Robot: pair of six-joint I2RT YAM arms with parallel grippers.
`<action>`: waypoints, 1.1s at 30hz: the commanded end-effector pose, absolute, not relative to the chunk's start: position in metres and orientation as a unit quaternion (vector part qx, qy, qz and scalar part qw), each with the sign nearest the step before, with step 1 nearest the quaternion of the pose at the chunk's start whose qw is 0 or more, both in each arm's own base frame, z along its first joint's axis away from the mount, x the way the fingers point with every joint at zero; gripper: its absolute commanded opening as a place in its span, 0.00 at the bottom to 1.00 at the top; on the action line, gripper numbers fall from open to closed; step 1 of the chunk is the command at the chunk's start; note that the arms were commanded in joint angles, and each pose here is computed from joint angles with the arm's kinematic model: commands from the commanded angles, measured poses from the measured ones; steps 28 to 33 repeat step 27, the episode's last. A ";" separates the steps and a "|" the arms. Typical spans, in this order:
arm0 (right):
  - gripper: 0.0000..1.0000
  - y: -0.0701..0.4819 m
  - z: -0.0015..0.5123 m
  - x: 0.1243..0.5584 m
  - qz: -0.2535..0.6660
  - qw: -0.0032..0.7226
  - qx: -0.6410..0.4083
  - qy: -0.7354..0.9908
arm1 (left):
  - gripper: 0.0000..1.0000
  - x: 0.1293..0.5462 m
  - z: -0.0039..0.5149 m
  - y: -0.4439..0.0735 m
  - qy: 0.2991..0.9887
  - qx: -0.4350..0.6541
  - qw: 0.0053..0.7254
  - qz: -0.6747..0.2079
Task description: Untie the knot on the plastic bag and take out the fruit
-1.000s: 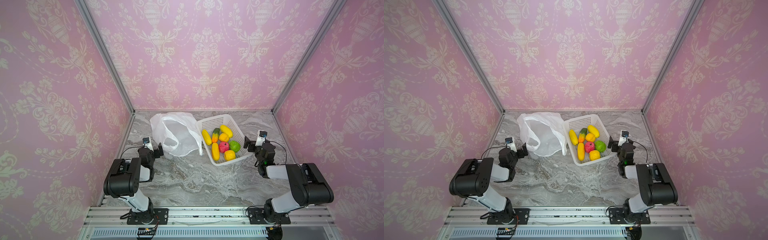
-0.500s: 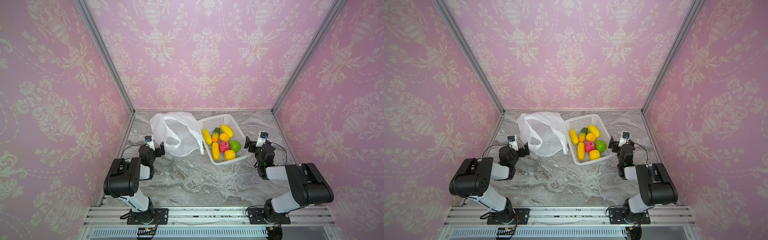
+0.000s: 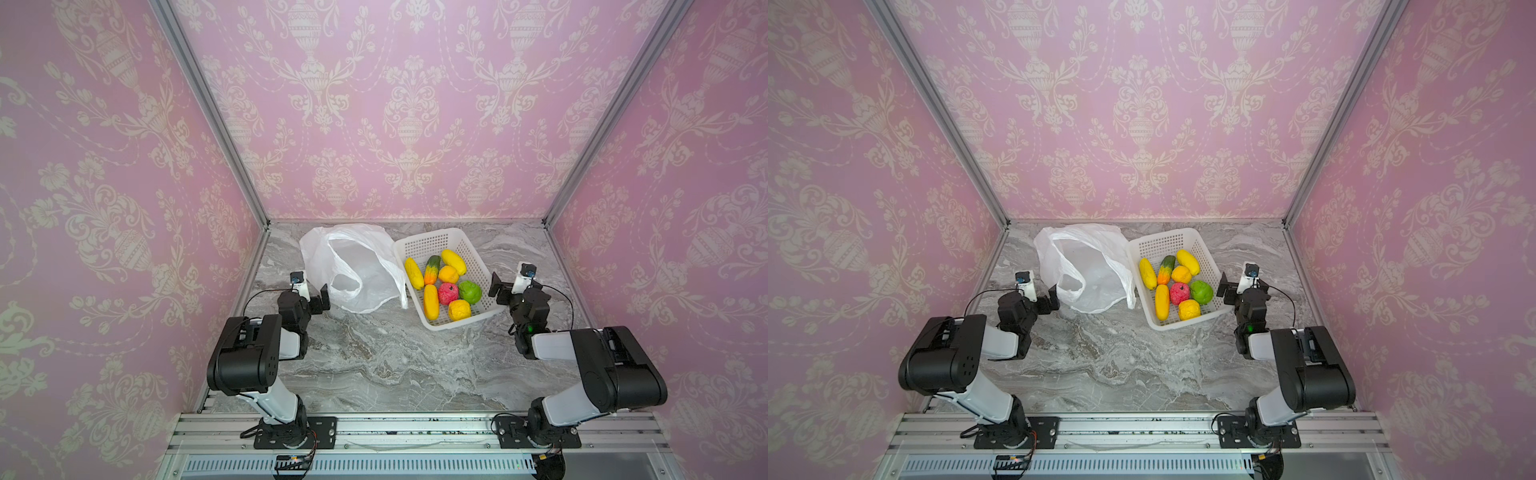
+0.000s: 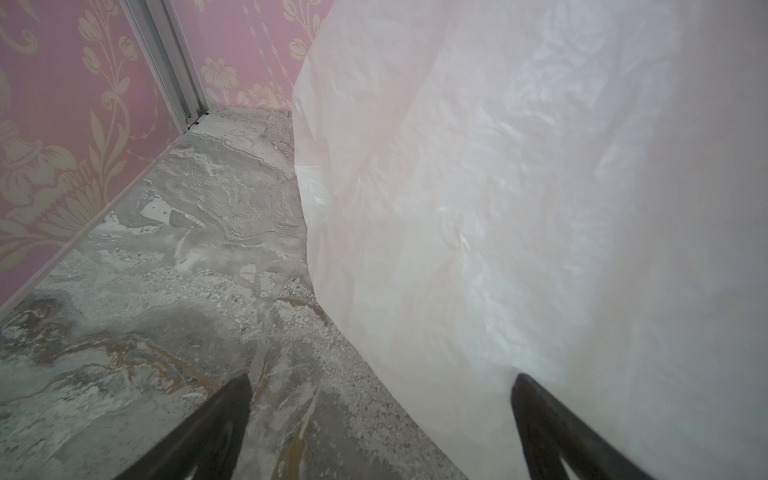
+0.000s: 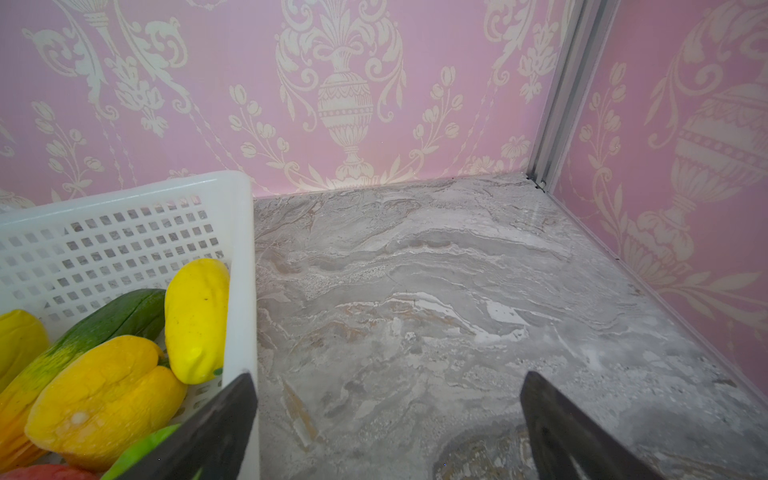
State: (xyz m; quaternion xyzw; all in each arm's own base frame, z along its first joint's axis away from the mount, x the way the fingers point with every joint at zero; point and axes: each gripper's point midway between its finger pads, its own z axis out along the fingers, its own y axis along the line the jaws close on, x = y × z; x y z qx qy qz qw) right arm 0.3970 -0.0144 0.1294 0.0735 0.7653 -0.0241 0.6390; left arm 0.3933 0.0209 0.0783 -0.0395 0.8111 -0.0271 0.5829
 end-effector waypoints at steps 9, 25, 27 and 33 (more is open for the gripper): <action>1.00 -0.016 0.099 0.390 -0.041 0.595 0.066 0.800 | 0.99 0.395 0.077 0.019 0.815 -0.025 0.579 -0.028; 1.00 -0.004 0.097 0.393 -0.024 0.589 0.037 0.807 | 0.99 0.395 0.077 0.019 0.814 -0.025 0.579 -0.028; 1.00 0.001 0.097 0.393 -0.017 0.589 0.023 0.807 | 0.99 0.395 0.078 0.019 0.814 -0.025 0.580 -0.028; 1.00 0.001 0.097 0.393 -0.017 0.589 0.023 0.807 | 0.99 0.395 0.078 0.019 0.814 -0.025 0.580 -0.028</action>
